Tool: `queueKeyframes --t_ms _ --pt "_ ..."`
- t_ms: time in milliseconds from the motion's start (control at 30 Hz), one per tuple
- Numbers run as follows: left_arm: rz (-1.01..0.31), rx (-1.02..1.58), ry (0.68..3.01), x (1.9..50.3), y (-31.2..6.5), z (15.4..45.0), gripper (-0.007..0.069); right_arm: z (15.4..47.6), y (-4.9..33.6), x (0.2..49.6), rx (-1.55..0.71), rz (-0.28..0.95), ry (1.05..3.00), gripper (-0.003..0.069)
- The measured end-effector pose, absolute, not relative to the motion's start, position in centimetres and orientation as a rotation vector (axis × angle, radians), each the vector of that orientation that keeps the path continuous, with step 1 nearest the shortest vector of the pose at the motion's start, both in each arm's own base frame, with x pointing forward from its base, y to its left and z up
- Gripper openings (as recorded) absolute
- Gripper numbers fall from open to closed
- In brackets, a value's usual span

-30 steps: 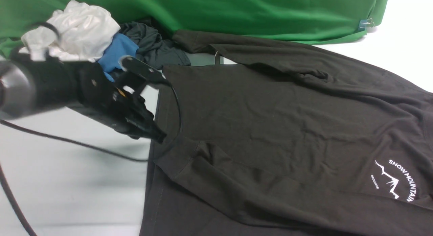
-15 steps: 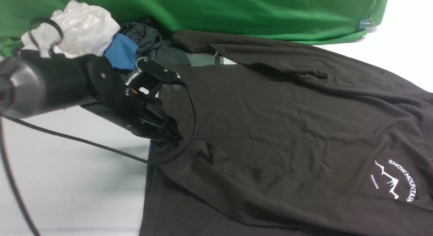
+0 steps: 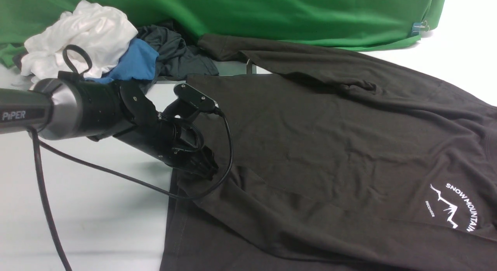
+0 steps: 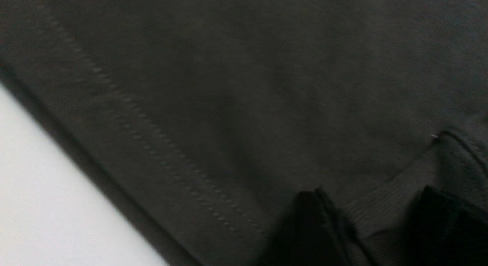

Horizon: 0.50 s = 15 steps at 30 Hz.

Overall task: Fold a long-sleeved shirt on a white desktop.
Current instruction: 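Fold the left side of the black T-shirt inward over its body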

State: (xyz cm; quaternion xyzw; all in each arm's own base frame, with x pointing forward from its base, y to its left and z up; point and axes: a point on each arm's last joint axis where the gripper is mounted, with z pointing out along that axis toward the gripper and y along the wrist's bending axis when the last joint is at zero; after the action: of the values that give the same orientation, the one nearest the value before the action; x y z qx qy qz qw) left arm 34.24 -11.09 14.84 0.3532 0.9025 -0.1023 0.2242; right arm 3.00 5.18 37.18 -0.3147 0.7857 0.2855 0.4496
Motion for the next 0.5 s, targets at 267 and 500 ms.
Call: queueKeyframes --t_ms 267,500 --pt "-0.337 1.022 2.501 33.7 -11.3 15.1 0.0131 37.2 5.2 3.0 -0.778 0.706 1.941 0.0169" --pt "-0.327 1.008 2.473 33.2 -11.2 17.4 0.0035 37.2 5.2 3.0 -0.778 0.706 1.941 0.0174"
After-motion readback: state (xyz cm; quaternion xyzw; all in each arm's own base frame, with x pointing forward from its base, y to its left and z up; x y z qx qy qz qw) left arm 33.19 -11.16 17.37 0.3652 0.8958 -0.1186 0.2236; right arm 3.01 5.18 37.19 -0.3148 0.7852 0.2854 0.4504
